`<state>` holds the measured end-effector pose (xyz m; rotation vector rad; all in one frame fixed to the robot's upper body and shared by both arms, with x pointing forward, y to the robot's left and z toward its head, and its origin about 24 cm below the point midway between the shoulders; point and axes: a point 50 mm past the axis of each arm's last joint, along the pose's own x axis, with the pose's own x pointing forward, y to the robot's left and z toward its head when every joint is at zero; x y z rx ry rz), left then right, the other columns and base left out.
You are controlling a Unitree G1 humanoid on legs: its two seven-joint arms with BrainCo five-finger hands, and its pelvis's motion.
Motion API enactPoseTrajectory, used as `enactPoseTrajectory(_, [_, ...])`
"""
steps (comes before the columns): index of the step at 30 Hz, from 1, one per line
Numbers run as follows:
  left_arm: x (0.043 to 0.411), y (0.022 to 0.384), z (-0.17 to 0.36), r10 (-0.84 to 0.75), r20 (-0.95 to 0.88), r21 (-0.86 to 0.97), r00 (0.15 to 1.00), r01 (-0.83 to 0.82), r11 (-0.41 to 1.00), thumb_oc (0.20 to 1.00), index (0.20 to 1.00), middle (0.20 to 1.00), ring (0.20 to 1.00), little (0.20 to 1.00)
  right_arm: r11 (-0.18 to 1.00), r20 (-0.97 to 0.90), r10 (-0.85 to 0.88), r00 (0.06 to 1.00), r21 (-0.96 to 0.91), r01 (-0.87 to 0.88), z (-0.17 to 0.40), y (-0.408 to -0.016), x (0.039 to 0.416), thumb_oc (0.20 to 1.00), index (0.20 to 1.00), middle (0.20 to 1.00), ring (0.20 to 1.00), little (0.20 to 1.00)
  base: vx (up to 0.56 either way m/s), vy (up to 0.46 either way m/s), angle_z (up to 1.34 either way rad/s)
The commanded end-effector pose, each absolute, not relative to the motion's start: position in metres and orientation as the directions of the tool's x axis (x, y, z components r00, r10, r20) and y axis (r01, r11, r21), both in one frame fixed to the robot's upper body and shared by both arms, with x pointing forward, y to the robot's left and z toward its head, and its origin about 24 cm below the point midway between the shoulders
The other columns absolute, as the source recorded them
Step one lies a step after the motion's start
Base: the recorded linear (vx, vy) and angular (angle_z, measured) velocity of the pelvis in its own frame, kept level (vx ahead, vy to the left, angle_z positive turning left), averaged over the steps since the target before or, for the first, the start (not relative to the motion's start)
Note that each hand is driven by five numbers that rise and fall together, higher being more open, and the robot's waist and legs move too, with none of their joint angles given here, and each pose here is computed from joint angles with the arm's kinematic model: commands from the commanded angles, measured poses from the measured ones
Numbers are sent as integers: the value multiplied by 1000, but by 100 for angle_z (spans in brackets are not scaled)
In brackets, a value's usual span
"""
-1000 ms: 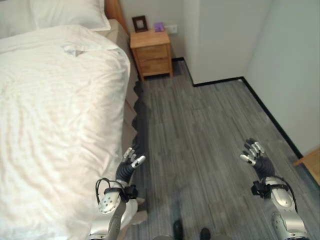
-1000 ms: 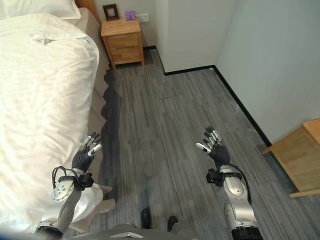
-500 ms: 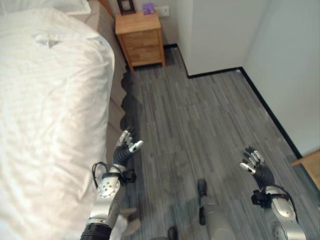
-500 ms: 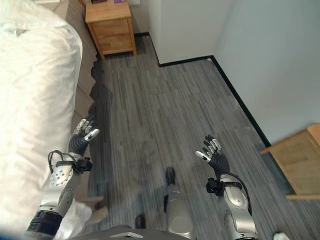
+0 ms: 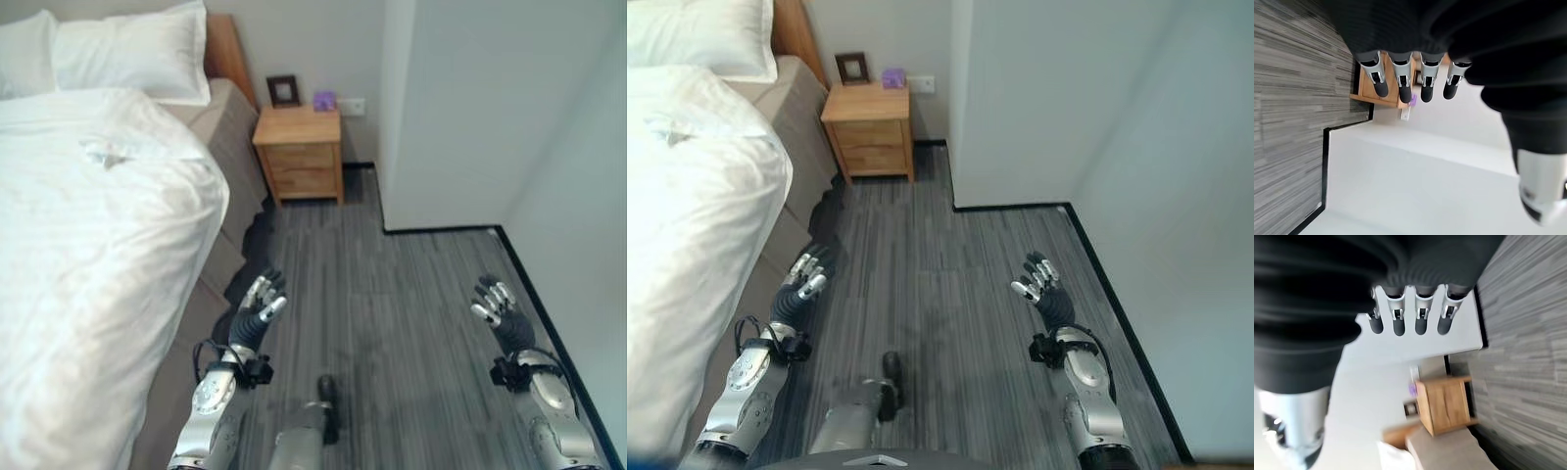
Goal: Making the bed.
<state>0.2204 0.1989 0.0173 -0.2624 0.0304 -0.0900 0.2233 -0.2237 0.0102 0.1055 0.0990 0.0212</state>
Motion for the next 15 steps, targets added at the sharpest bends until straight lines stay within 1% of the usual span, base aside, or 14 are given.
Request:
enactPoseTrajectory(1, [230,216,56,-50,178,-264,983,96,960,1000,1000,1000,1000,1000,995,61,48,997,79,-53,43,-223,230,1000,1000,1000,1000,1000,204,26,-3])
enactPoseTrajectory(2, [230,216,56,-50,178,-263,983,96,960,1000,1000,1000,1000,1000,995,61,48,997,79,-53,43,-223,230,1000,1000,1000,1000,1000,242,51,7])
enactPoseTrajectory(3, [230,216,56,-51,177,-264,983,98,960,1000,1000,1000,1000,1000,996,59,46,997,78,-51,43,-223,230,1000,1000,1000,1000,1000,723,173,-5])
enactPoseTrajectory(4, [230,216,54,-45,167,-246,985,86,965,1000,1000,1000,1000,1000,994,57,79,995,65,-83,40,-213,229,1000,1000,1000,1000,1000,896,210,-29])
enactPoseTrajectory(5, [233,219,60,-27,188,-229,982,71,971,1000,1000,1000,1000,1000,991,86,86,993,99,-95,44,-207,233,1000,1000,1000,1000,1000,1140,214,-31])
enactPoseTrajectory(6, [233,227,64,28,216,-246,976,27,969,1000,1000,1000,1000,1000,977,131,125,984,156,-145,49,-197,236,1000,1000,1000,1000,1000,451,64,55])
enactPoseTrajectory(7, [233,227,64,28,216,-246,976,26,969,1000,1000,1000,1000,1000,977,131,125,983,155,-145,49,-197,236,1000,1000,1000,1000,1000,538,-6,132])
enactPoseTrajectory(8, [233,234,64,63,214,-243,975,-10,970,1000,1000,1000,1000,1000,970,150,196,969,114,-214,55,-192,236,1000,1000,1000,1000,1000,561,-144,148])
enactPoseTrajectory(10, [233,233,63,43,215,-281,976,20,959,1000,1000,1000,1000,1000,964,160,216,963,121,-237,60,-198,234,1000,1000,1000,1000,1000,602,-217,54])
enactPoseTrajectory(11, [233,233,63,43,216,-282,976,20,959,1000,1000,1000,1000,1000,964,160,217,963,121,-237,60,-198,234,1000,1000,1000,1000,1000,526,-341,154])
enactPoseTrajectory(12, [235,231,62,21,221,-272,975,40,961,1000,1000,1000,1000,1000,969,142,221,965,82,-234,59,-207,230,1000,1000,1000,1000,1000,450,-336,235])
enactPoseTrajectory(13, [237,226,61,-2,219,-281,976,65,957,1000,1000,1000,1000,1000,974,125,202,971,80,-213,56,-212,226,1000,1000,1000,1000,1000,522,-481,256])
enactPoseTrajectory(14, [241,226,64,3,233,-282,972,65,957,1000,1000,1000,1000,1000,981,121,184,975,41,-191,58,-220,222,1000,1000,1000,1000,1000,214,-394,315])
enactPoseTrajectory(15, [243,219,61,-33,220,-294,975,98,951,1000,1000,1000,1000,1000,983,114,167,979,58,-174,56,-223,220,1000,1000,1000,1000,1000,167,-430,390])
